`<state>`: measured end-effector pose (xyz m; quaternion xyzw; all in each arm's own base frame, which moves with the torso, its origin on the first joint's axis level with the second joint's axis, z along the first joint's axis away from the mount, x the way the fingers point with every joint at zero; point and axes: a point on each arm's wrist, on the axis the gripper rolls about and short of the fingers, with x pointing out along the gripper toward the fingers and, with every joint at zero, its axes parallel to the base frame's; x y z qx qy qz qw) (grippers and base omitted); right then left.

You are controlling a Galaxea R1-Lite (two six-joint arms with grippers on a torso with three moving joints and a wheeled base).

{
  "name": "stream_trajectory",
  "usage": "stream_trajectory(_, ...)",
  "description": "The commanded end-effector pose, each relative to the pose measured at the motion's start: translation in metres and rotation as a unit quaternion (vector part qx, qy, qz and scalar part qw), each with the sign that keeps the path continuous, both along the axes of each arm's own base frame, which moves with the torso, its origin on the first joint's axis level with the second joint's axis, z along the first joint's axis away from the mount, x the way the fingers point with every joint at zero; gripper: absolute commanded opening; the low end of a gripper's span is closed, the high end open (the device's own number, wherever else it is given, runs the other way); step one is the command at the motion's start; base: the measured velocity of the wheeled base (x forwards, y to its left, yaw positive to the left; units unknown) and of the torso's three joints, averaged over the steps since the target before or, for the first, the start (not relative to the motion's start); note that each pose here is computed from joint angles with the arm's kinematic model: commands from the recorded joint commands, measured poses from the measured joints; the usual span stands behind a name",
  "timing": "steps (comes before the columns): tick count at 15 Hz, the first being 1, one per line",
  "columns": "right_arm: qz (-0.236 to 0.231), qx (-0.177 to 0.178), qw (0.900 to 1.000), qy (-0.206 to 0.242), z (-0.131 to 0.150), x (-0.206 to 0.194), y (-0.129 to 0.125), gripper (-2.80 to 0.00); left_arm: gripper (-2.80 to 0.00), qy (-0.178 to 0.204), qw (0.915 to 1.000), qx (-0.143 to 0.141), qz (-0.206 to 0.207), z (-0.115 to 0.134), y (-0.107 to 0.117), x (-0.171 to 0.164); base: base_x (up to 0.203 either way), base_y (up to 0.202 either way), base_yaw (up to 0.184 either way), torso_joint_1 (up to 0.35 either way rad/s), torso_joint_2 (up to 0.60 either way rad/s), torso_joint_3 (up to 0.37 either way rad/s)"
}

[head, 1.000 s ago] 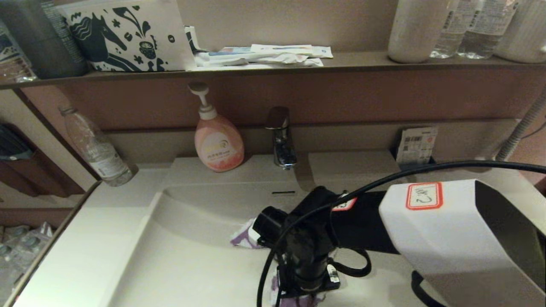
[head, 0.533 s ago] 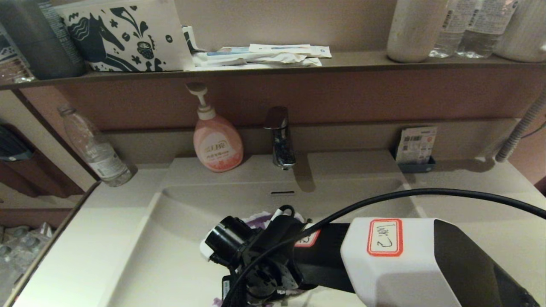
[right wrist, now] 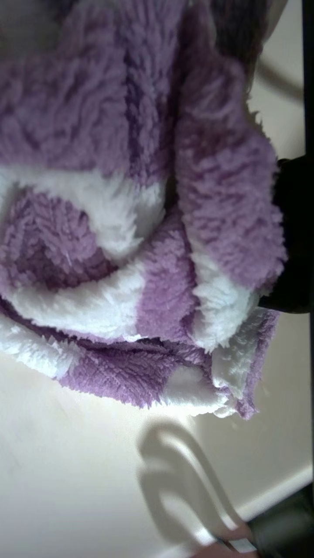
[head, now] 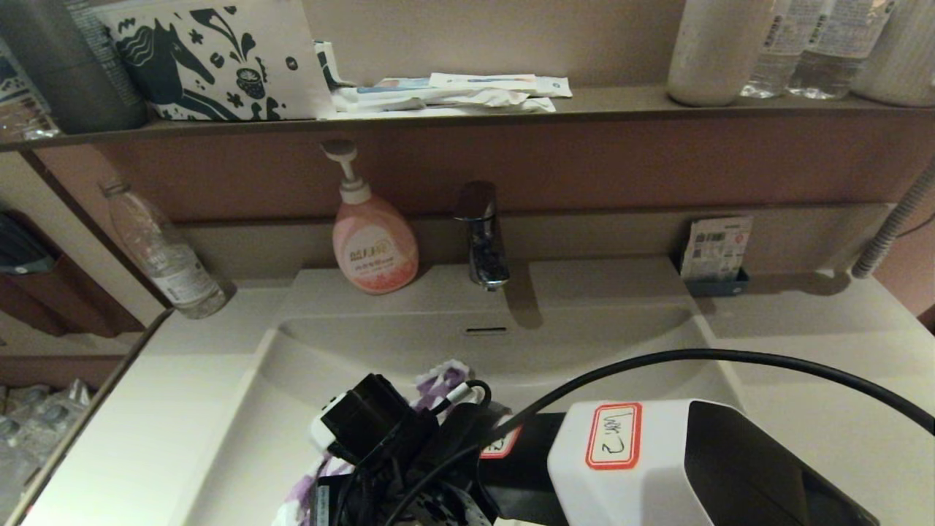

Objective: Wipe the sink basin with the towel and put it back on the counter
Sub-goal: Wipe the sink

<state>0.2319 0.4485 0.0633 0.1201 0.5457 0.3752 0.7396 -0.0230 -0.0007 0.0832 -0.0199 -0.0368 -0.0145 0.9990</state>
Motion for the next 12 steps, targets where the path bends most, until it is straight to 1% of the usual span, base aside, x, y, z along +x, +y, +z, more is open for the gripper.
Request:
stream_trajectory(1,0.015,0.031,0.999,0.001,0.013,-0.003,0.003,-2.80,-2.80,0.000,1.0000,0.000,0.000,0.000,0.000,0.000,0.000,0.000,0.000,0.000,0.00,0.000)
stream_trajectory(3,0.025,0.068,0.997,-0.014,0.017,-0.004,0.010,-2.80,-2.80,0.000,1.0000,0.000,0.000,0.000,0.000,0.000,0.000,0.000,0.000,0.000,0.00,0.000)
stream_trajectory(4,0.026,0.081,0.996,-0.021,0.016,-0.003,0.013,-2.80,-2.80,0.000,1.0000,0.000,0.000,0.000,0.000,0.000,0.000,0.000,0.000,0.000,0.00,0.000)
stream_trajectory(5,0.027,0.096,0.995,-0.031,0.014,-0.002,0.016,-2.80,-2.80,0.000,1.0000,0.000,0.000,0.000,0.000,0.000,0.000,0.000,0.000,0.000,0.00,0.000)
stream_trajectory(7,0.026,0.116,0.992,-0.051,0.005,0.002,0.022,-2.80,-2.80,0.000,1.0000,0.000,0.000,0.000,0.000,0.000,0.000,0.000,0.000,0.000,0.00,0.000)
stream_trajectory(10,-0.012,0.109,0.988,-0.109,-0.006,0.011,0.025,-2.80,-2.80,0.000,1.0000,0.000,0.000,0.000,0.000,0.000,0.000,0.000,0.000,0.000,0.00,0.000)
stream_trajectory(12,-0.041,0.107,0.984,-0.134,-0.004,0.024,0.019,-2.80,-2.80,0.000,1.0000,0.000,0.000,0.000,0.000,0.000,0.000,0.000,0.000,0.000,0.00,0.000)
